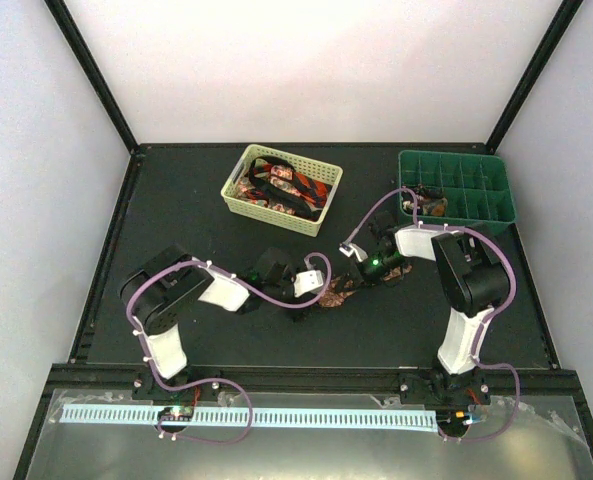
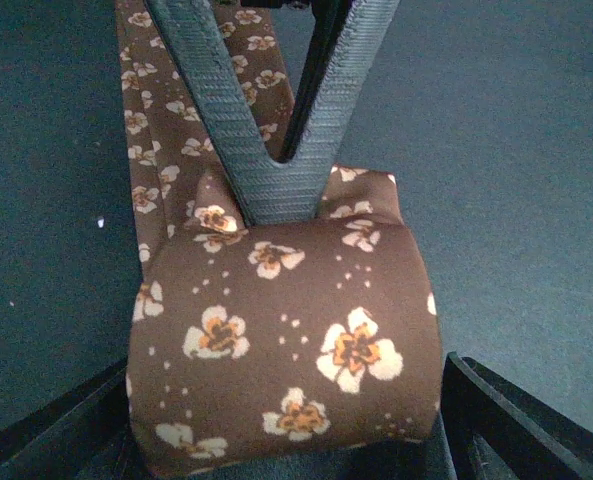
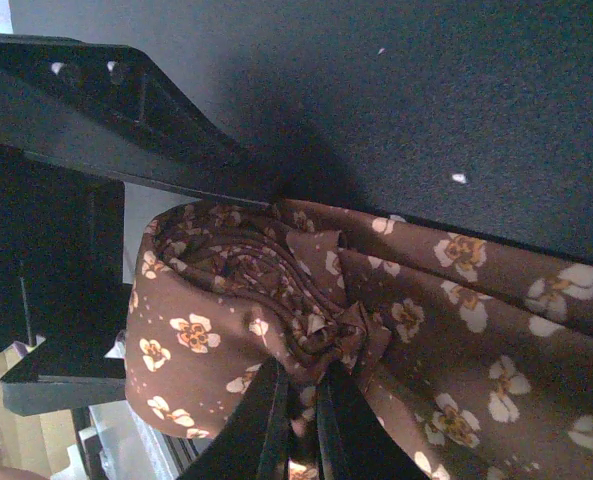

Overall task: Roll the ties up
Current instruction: Roll the tie at the center of the board.

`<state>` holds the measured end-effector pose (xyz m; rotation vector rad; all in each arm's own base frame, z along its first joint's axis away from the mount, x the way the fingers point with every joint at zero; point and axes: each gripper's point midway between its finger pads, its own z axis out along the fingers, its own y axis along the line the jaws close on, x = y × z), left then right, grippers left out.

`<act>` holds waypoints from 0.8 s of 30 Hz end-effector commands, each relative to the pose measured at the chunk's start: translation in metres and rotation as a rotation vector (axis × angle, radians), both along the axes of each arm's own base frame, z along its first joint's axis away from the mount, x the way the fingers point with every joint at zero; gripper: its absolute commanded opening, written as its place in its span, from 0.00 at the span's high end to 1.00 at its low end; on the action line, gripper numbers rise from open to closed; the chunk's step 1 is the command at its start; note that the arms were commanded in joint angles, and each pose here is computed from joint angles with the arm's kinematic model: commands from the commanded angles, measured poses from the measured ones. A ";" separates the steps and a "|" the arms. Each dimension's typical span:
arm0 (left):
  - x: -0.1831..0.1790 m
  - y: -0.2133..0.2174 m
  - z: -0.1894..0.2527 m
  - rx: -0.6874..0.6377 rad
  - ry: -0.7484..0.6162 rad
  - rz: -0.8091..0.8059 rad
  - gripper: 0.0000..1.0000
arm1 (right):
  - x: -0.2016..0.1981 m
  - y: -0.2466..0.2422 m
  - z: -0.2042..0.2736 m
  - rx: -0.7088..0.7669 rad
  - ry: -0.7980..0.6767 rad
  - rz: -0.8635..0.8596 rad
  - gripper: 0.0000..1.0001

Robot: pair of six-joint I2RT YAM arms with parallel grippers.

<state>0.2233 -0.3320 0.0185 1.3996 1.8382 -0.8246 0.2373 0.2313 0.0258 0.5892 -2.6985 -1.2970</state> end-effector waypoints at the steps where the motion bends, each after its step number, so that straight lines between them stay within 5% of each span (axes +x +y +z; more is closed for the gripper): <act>1: 0.008 -0.008 -0.001 -0.018 0.003 0.021 0.20 | 0.000 -0.008 -0.023 -0.074 -0.012 0.011 0.98; 12: 0.014 -0.035 -0.009 -0.016 -0.001 0.015 0.27 | 0.003 -0.005 -0.020 -0.054 -0.015 0.011 0.98; 19: 0.009 -0.027 -0.026 0.054 0.009 0.004 0.61 | 0.003 -0.003 -0.007 -0.023 -0.024 0.017 0.97; 24: -0.010 -0.016 -0.033 0.093 0.039 -0.066 0.69 | 0.014 -0.009 0.033 0.042 -0.087 0.005 0.79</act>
